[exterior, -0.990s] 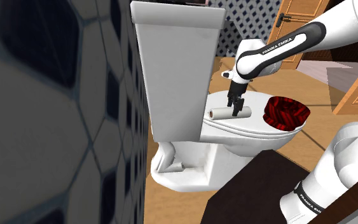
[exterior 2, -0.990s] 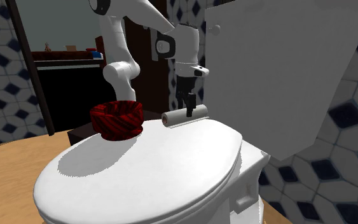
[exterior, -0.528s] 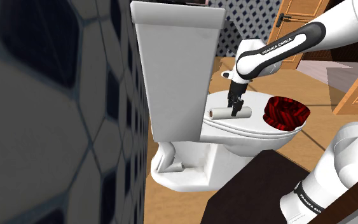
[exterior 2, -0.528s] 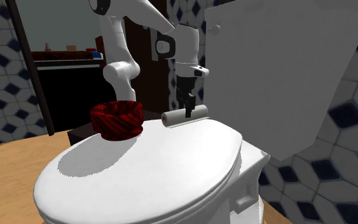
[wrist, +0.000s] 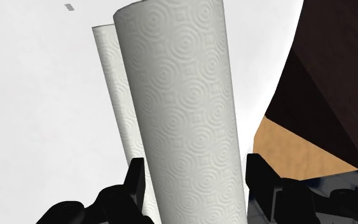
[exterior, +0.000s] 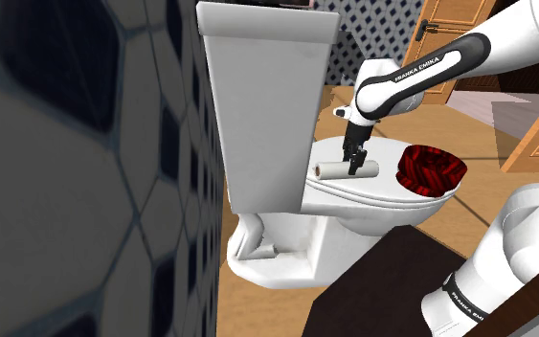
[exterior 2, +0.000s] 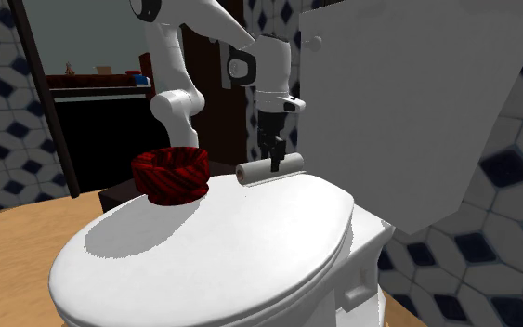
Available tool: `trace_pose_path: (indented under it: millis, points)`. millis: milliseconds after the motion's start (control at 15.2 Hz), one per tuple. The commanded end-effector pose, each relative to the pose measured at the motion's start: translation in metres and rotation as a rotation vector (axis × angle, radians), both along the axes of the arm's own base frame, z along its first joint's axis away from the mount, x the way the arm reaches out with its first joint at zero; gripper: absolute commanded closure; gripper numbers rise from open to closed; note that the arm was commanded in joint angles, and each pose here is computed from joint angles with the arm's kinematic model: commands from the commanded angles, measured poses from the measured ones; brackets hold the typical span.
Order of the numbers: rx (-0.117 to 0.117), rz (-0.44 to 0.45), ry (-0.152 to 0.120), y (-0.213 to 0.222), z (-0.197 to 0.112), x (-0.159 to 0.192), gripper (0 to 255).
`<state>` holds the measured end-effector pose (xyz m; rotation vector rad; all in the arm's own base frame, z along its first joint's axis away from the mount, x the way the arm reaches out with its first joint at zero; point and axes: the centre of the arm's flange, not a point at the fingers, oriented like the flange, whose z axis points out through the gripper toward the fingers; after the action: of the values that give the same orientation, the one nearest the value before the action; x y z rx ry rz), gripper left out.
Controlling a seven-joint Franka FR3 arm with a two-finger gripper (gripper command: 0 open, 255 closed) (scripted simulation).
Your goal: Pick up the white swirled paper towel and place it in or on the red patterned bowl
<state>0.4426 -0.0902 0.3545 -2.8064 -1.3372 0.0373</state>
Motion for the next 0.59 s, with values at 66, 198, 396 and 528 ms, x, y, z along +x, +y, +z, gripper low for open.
trace_pose_path:
  millis: [66, 198, 396, 528]
  points:
    - [0.000, 0.000, 0.001, 0.000, 0.010, 0.000, 255]
    - [0.000, 0.000, 0.001, 0.000, 0.021, 0.000, 255]
    - [0.000, 0.000, 0.001, 0.000, 0.036, 0.000, 255]
    - [0.000, 0.000, 0.001, 0.000, 0.047, 0.000, 255]
